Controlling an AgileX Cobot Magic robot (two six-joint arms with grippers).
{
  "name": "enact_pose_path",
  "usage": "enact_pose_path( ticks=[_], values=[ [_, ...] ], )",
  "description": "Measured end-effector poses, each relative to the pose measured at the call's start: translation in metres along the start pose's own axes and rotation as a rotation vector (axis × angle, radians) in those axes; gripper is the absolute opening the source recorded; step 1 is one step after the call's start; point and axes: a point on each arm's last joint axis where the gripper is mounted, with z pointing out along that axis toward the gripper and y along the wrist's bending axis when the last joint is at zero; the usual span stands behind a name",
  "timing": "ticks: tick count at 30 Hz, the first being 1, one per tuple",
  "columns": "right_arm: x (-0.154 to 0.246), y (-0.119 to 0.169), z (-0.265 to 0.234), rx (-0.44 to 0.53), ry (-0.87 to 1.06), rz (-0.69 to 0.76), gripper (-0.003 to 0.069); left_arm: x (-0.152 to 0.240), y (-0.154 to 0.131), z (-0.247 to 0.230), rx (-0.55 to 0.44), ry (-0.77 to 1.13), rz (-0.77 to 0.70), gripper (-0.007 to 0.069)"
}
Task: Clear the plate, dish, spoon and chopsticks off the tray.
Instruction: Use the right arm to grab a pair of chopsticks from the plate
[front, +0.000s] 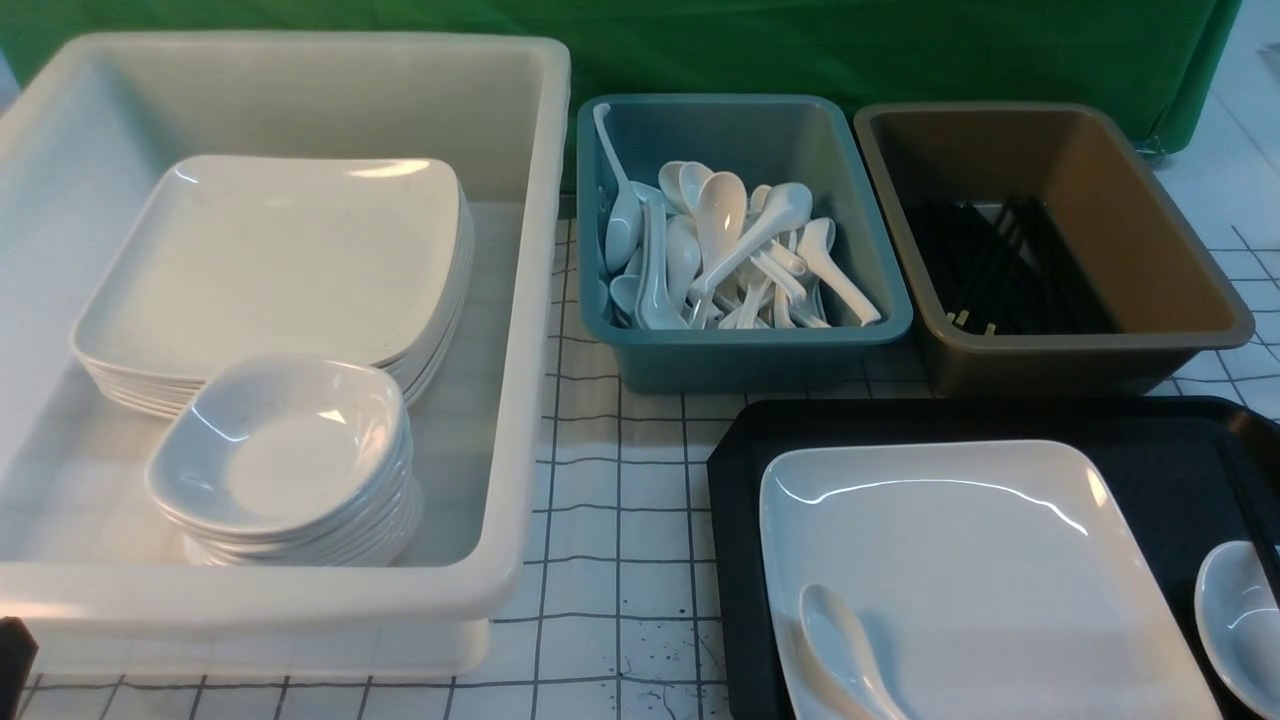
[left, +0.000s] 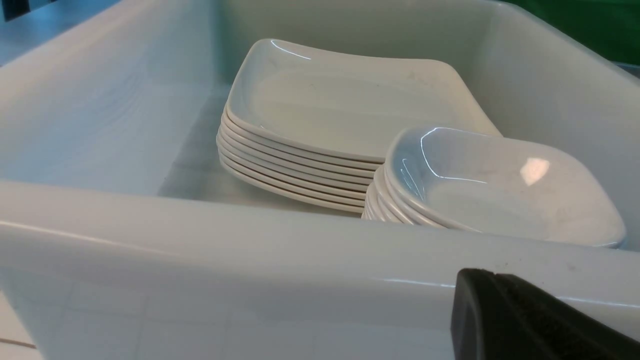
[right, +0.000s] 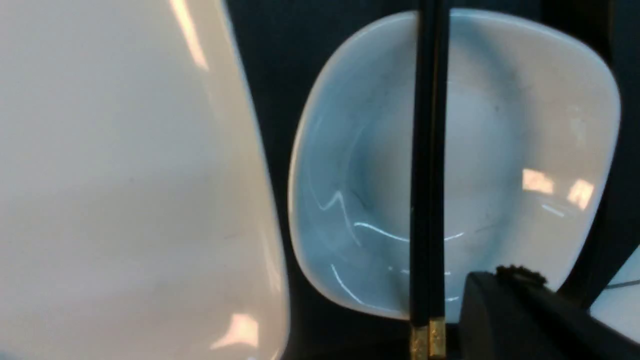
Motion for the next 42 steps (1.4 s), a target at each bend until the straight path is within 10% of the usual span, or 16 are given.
enact_pose_path(
  ticks=[18,28,34,42],
  values=[
    [-0.019,-0.007,0.051,-0.073,0.119,0.052,0.0421,0.000,0.000,0.000,0.000,-0.003,0.001,0.0005],
    [-0.025,0.002,0.075,-0.079,0.177,0.017,0.0419,0.000,0.000,0.000,0.001,-0.005,0.001,0.0005],
    [-0.023,0.002,0.075,-0.083,0.201,-0.013,0.0176,0.000,0.000,0.000,0.001,-0.005,0.001,0.0005],
    [-0.014,0.002,0.053,-0.090,0.212,-0.041,0.0174,0.000,0.000,0.000,0.001,-0.005,0.000,0.0005]
  ],
)
